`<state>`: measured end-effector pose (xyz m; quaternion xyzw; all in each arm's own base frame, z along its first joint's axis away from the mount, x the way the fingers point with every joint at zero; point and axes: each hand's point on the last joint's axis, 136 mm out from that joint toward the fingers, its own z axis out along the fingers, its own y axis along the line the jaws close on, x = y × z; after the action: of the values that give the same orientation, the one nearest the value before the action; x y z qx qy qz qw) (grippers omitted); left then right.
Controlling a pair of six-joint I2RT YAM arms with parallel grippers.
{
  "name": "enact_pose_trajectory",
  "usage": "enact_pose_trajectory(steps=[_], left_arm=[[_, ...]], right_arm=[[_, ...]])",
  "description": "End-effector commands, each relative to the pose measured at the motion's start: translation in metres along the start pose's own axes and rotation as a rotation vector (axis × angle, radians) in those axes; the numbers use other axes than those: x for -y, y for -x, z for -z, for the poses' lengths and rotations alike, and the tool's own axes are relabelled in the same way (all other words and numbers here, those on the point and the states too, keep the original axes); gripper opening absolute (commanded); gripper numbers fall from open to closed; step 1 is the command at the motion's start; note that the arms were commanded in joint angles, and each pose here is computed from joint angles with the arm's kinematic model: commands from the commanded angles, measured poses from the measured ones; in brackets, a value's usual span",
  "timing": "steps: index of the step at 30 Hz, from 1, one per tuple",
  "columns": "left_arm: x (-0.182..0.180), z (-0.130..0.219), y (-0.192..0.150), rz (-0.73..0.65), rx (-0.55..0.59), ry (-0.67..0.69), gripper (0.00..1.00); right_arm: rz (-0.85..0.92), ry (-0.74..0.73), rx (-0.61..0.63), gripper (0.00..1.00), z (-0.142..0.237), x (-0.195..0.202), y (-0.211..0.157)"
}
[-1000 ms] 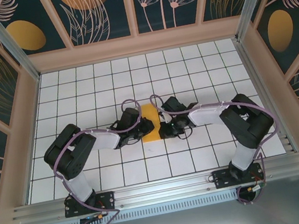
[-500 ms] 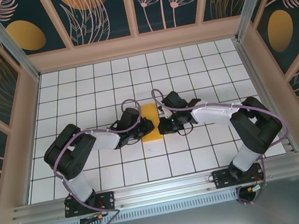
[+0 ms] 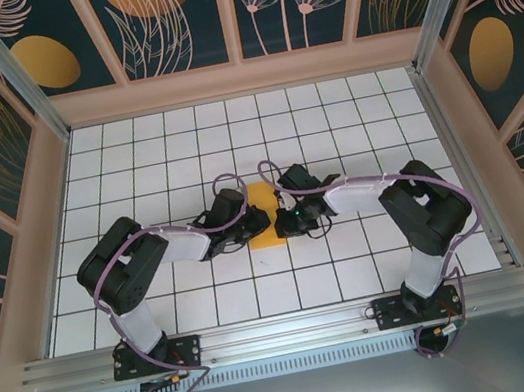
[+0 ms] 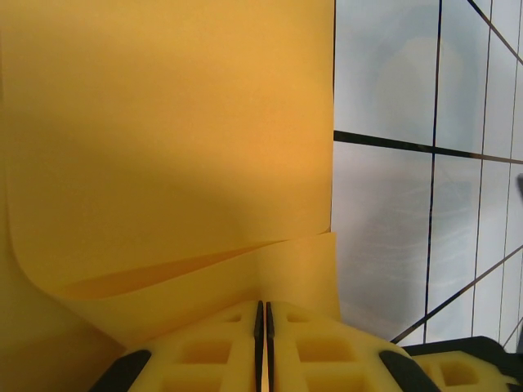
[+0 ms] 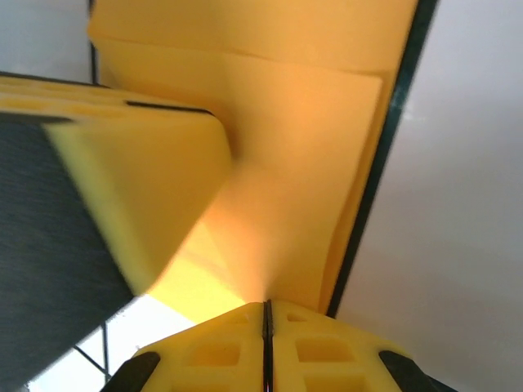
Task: Fold a paper plane with a square sheet of paper (pick it up from the middle)
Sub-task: Fold the triangle a second time at the center of the table.
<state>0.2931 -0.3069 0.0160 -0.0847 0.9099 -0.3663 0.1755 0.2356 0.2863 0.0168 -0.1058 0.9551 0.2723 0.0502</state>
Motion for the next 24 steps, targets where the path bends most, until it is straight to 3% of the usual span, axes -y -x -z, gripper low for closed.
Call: enact_pose_trajectory(steps=[1,24], left_arm=[[-0.044,0.000,-0.012,0.036,-0.020,0.168,0.15],[-0.052,0.013,0.028,-0.029,0.067,0.214,0.18]], right_arm=[[-0.023,-0.059,-0.052,0.12,-0.009,0.024,-0.019],[-0.068,-0.173,-0.137,0.11,-0.018,0.066,-0.052]])
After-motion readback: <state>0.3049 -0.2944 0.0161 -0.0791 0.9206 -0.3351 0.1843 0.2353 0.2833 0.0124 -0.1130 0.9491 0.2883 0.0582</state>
